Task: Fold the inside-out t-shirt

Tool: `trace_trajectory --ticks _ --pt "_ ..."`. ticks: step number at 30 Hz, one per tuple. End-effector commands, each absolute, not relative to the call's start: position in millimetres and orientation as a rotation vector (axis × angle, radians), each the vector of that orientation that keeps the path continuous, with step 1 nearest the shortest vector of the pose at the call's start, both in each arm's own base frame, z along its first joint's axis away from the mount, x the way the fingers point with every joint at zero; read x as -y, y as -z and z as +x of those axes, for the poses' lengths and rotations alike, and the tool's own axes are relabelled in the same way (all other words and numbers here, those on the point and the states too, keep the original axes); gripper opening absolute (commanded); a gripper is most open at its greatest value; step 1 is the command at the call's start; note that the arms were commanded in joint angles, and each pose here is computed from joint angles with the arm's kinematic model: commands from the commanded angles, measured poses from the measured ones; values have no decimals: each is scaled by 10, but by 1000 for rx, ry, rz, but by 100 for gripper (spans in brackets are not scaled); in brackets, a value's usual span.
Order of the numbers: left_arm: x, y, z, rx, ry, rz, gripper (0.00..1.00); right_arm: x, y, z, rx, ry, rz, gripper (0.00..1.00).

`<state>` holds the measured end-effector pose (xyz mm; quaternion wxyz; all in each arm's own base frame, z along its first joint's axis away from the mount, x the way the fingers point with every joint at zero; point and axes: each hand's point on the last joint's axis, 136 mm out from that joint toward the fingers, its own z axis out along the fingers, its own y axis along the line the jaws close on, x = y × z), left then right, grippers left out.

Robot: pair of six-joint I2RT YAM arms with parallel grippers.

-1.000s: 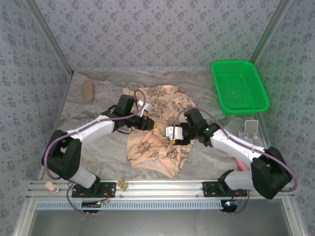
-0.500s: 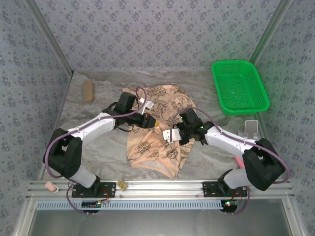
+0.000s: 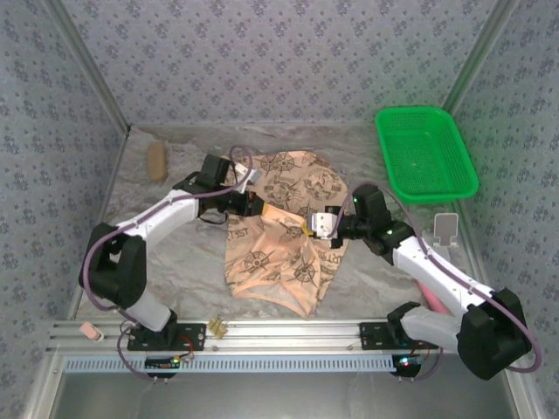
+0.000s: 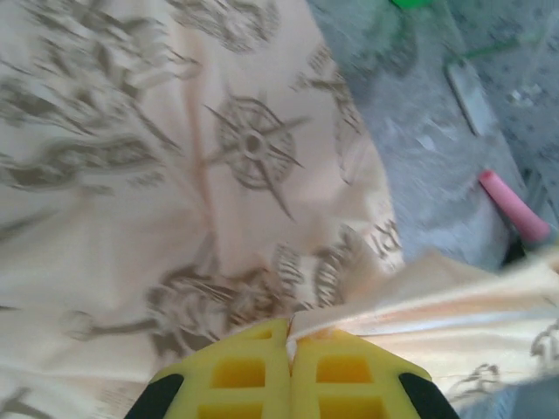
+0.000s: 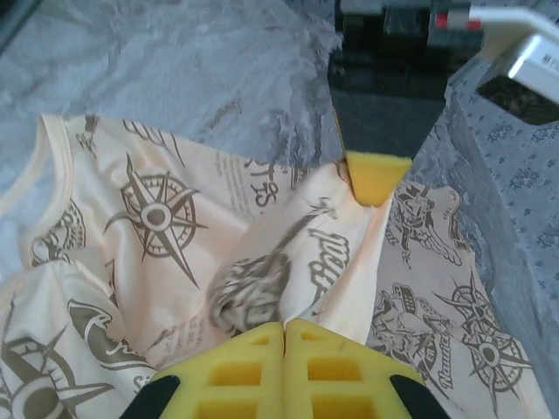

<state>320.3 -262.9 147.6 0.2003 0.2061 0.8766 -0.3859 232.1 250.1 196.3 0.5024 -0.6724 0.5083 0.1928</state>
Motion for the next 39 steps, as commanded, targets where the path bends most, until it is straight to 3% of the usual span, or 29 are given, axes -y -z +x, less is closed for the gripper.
trace_trajectory --ticks 1,7,10,16,17,19,21,22,23,24,26,29,33,39 --pt "2545 -1501 3552 -2431 1006 522 0 -2635 -2114 1936 -1201 -728 -1640 0" --pt "2670 -1766 3654 -2361 1089 573 0 -2724 -2179 1533 -1089 -864 -1743 0" --pt "2756 -1903 3635 -2315 1164 620 0 -2848 -2104 1570 -1074 -813 -1746 0" --pt "2671 -1716 3822 -2350 1042 605 2 -3165 -2113 1601 -1050 -820 -1676 0" --pt "2640 -1644 3869 -2369 1020 585 7 -3152 -2106 1674 -1088 -785 -1655 2" --pt "2525 -1423 3999 -2432 940 509 32 -3090 -2143 1859 -1164 -673 -1577 21" --pt "2382 -1233 4104 -2512 855 372 43 -2996 -2207 2075 -1267 -569 -1440 26" --pt "2395 -1262 4070 -2526 877 344 48 -2911 -2276 2258 -1360 -515 -1296 39" --pt "2444 -1362 4023 -2503 898 357 51 -2805 -2330 2429 -1464 -483 -1135 52" --pt "2466 -1481 3977 -2467 873 365 60 -2642 -2339 2598 -1615 -472 -932 57" --pt "2438 -1652 3853 -2419 762 401 65 -2373 -2223 2717 -1865 -481 -716 56" --pt "2424 -1754 3484 -2421 688 543 64 -2080 -1910 2655 -2183 -464 -574 54" --pt "2624 -1438 2684 -2462 672 861 63 -1960 -1705 2547 -2315 -466 -512 54" --pt "2828 -986 2104 -2626 749 680 61 -1771 -1533 2663 -2375 -528 -252 54"
